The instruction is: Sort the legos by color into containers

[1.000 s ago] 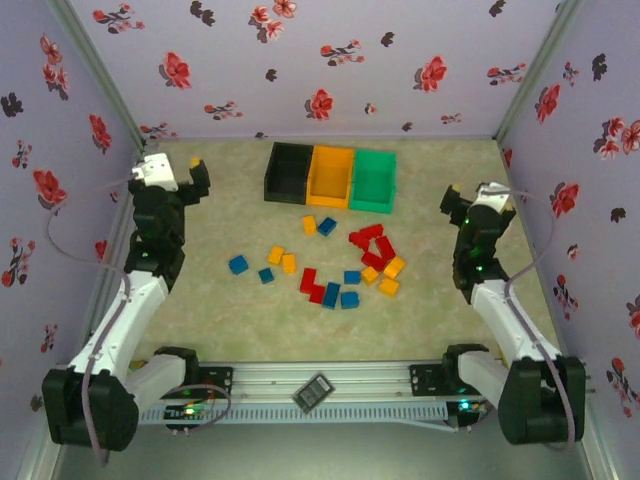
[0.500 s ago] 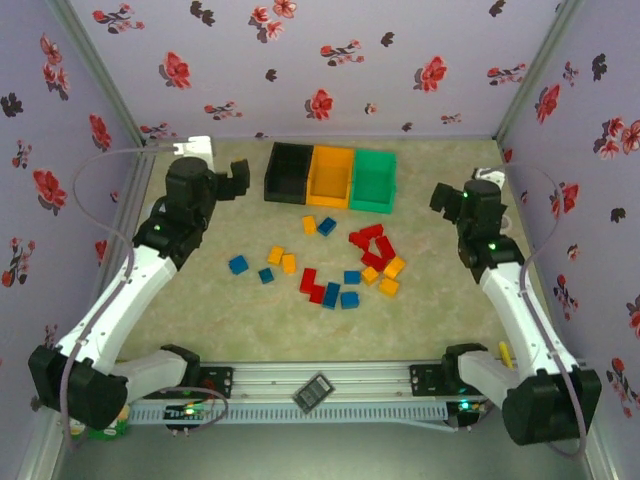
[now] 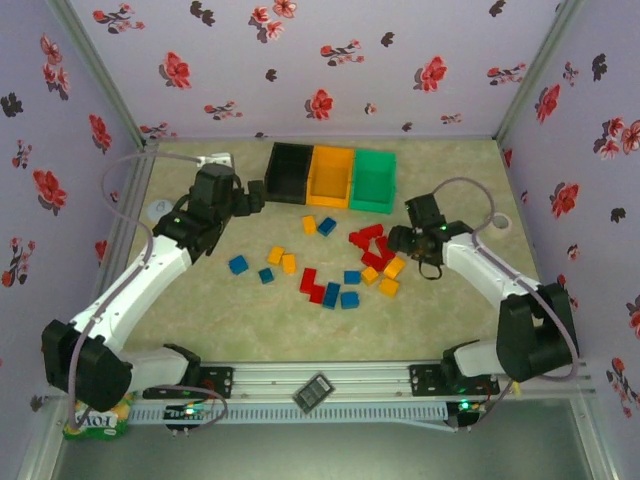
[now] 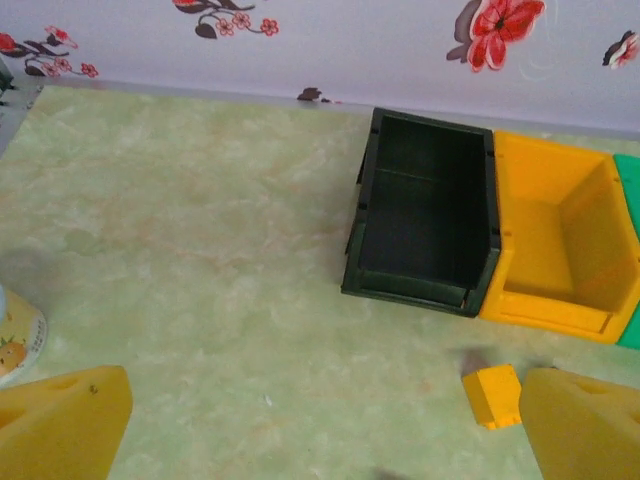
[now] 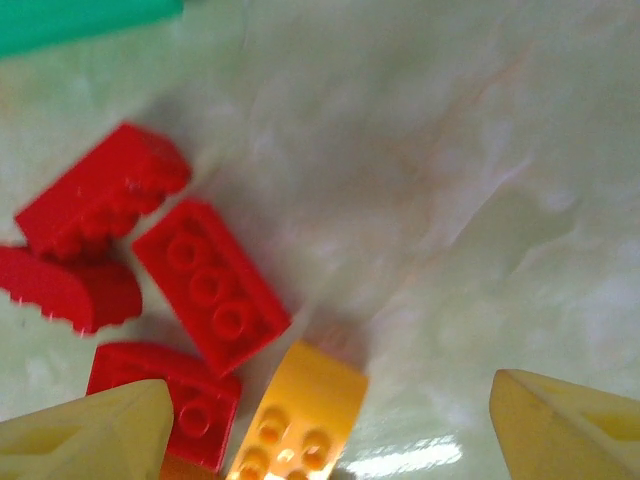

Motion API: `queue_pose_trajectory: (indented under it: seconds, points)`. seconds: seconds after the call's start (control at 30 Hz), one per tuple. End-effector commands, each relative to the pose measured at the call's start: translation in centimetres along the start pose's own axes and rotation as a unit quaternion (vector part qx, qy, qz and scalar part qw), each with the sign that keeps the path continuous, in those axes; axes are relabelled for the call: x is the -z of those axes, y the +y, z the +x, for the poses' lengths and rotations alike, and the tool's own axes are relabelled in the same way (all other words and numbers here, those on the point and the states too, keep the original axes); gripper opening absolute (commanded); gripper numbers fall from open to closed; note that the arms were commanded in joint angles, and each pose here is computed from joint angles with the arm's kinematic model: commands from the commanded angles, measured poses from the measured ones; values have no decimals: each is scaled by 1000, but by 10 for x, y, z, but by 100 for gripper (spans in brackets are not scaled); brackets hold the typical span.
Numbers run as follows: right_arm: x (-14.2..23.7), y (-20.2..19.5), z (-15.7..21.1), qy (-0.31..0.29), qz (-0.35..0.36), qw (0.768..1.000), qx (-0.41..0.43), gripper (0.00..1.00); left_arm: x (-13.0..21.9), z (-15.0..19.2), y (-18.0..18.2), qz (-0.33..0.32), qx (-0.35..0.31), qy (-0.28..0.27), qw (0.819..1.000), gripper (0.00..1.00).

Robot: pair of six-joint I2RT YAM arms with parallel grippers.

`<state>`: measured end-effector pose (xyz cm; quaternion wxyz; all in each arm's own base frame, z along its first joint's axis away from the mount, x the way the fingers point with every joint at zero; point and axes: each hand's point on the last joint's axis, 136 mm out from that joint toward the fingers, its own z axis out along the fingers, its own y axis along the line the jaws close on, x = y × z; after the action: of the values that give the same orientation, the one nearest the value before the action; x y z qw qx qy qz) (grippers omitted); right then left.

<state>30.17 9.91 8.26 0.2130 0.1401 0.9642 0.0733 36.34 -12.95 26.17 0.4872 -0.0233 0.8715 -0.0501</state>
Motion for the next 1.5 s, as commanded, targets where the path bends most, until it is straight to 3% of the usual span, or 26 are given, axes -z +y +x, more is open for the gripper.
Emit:
queue_pose_trajectory:
  seconds: [0.0, 0.3, 1.03, 1.27, 1.47]
  points:
    - [-7, 3, 18, 10, 13, 998, -67, 82, -2, 5, -5, 3, 2, 11, 1000, 100]
    - [-11, -4, 31, -1, 35, 993, -114, 66, -7, 8, -12, 5, -19, 21, 1000, 100]
    - [-35, 1, 47, 35, 26, 994, -104, 39, -6, 10, -19, 16, -34, 33, 999, 100]
    - [-8, 4, 22, 9, 40, 998, -48, 29, 2, 8, -19, 16, -37, 38, 998, 100]
    - [22, 16, -12, -41, 30, 998, -26, 28, 5, 10, -17, 16, -28, 38, 999, 100]
